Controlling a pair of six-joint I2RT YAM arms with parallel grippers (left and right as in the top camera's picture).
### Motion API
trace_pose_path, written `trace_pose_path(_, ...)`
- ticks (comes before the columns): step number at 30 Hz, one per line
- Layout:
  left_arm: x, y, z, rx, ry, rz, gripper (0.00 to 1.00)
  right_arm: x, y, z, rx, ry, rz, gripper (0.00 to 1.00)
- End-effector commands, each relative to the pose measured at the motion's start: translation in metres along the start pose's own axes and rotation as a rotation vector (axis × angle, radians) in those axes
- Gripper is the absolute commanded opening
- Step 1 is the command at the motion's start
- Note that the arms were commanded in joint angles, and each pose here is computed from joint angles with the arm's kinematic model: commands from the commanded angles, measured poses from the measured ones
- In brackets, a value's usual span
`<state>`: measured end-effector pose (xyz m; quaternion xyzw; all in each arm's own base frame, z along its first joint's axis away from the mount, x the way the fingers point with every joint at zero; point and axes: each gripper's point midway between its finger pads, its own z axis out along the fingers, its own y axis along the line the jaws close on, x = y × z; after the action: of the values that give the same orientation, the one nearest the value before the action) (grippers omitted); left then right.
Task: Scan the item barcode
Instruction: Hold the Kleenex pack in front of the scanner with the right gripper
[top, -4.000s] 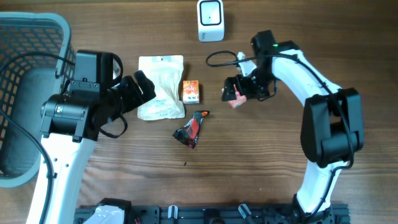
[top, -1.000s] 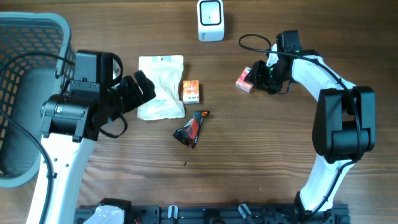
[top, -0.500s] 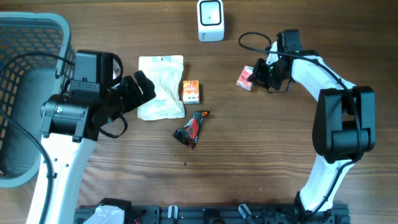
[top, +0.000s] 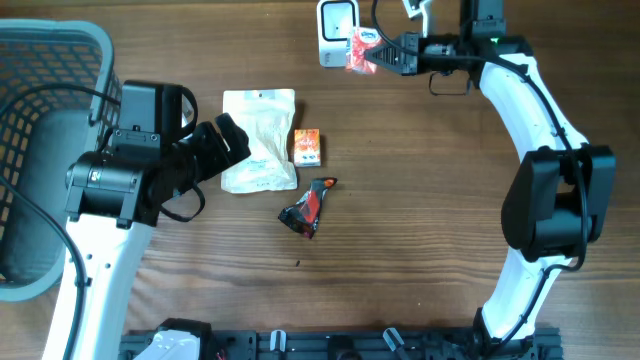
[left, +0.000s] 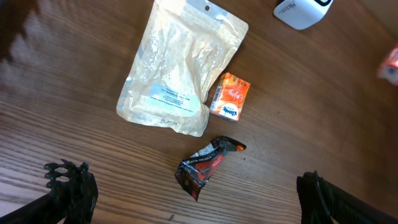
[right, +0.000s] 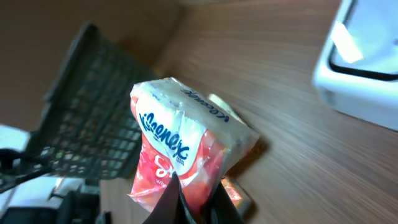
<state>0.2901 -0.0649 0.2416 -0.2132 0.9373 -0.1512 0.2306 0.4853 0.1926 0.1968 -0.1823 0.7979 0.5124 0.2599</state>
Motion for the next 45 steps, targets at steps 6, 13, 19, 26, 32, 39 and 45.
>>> trace_pose_path(6,-0.002,-0.002,-0.003,0.014,-0.005,0.012,1.00,-0.044,-0.055,-0.009,0.555,-0.149,0.146,0.05)
trace_pose_path(13,-0.002,-0.002,-0.003,0.014,-0.005,0.012,1.00,-0.102,-0.039,-0.032,1.273,-0.244,-0.352,0.05)
trace_pose_path(19,-0.002,-0.002,-0.003,0.014,-0.005,0.012,1.00,-0.112,-0.057,0.009,1.377,-0.182,-0.635,0.05)
trace_pose_path(26,-0.002,-0.002,-0.003,0.014,-0.005,0.012,1.00,-0.096,-0.082,0.065,1.200,-0.053,-0.824,0.05)
trace_pose_path(32,-0.002,-0.002,-0.003,0.014,-0.005,0.012,1.00,-0.086,-0.092,0.085,1.132,0.006,-0.902,0.05)
trace_pose_path(39,-0.002,-0.002,-0.003,0.014,-0.005,0.012,1.00,-0.077,-0.101,0.090,1.137,0.107,-1.006,0.05)
trace_pose_path(45,-0.002,-0.002,-0.003,0.014,-0.005,0.012,1.00,-0.075,-0.102,0.090,1.136,0.117,-1.003,0.05)
